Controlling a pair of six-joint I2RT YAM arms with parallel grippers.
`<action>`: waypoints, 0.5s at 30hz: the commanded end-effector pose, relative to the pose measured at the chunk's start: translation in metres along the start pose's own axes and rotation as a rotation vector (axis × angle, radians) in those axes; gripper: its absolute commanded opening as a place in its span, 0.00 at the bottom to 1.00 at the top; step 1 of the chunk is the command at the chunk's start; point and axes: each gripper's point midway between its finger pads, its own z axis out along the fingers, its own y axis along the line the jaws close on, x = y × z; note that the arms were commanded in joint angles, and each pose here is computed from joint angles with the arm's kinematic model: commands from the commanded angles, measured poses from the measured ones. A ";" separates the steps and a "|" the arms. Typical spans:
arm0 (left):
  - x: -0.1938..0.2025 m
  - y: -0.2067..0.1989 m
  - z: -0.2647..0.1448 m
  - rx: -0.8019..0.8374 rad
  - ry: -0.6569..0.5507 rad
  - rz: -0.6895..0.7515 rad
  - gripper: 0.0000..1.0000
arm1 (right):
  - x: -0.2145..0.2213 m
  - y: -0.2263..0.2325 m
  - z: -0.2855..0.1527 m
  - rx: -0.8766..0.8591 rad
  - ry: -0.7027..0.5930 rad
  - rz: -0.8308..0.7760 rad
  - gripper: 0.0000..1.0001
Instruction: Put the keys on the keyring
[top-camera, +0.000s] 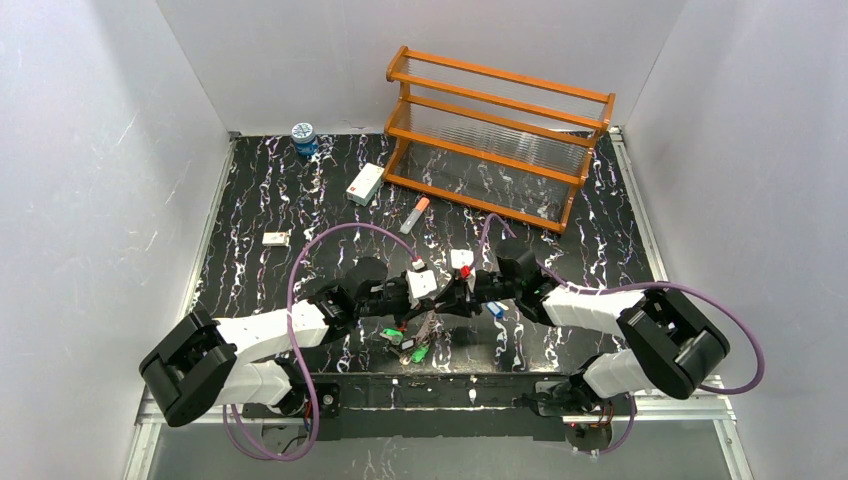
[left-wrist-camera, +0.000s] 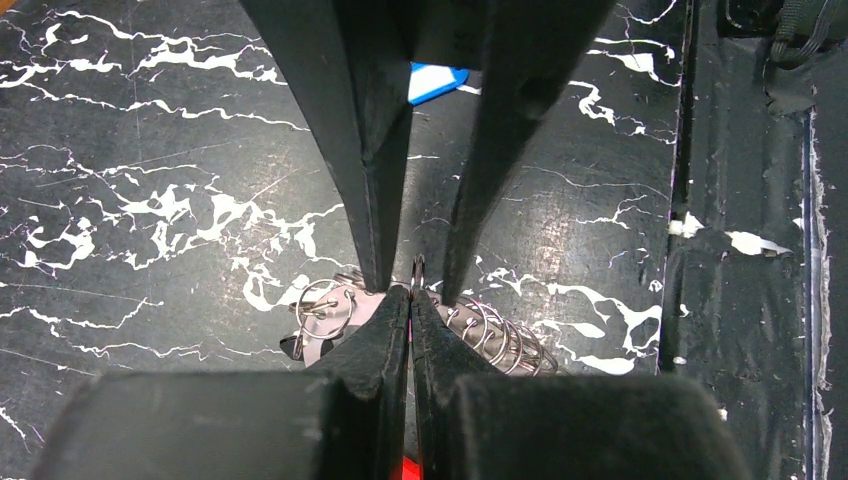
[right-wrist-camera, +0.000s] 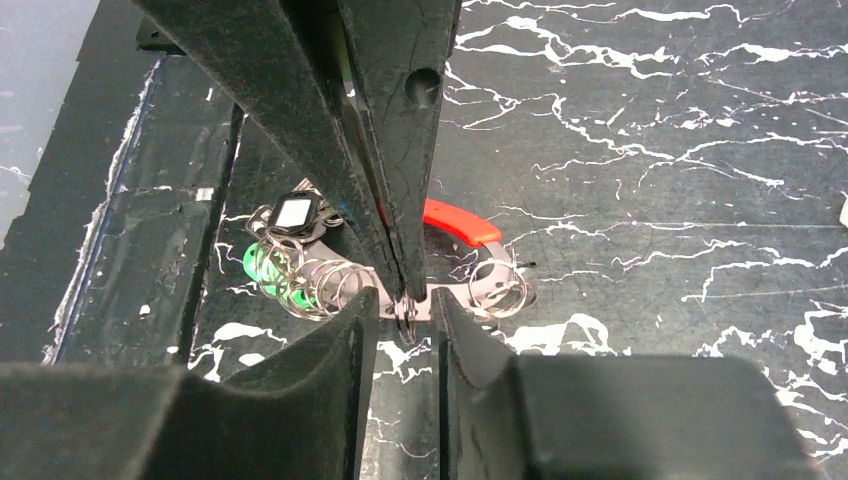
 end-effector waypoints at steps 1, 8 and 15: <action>-0.022 -0.002 0.001 0.015 -0.062 0.023 0.00 | -0.018 -0.008 0.008 0.006 -0.024 -0.063 0.27; -0.021 0.000 -0.002 -0.002 -0.062 0.030 0.00 | -0.008 -0.015 0.010 0.038 0.035 -0.017 0.01; -0.021 0.007 -0.011 -0.066 -0.070 0.046 0.00 | -0.003 -0.013 0.004 0.060 0.054 -0.024 0.01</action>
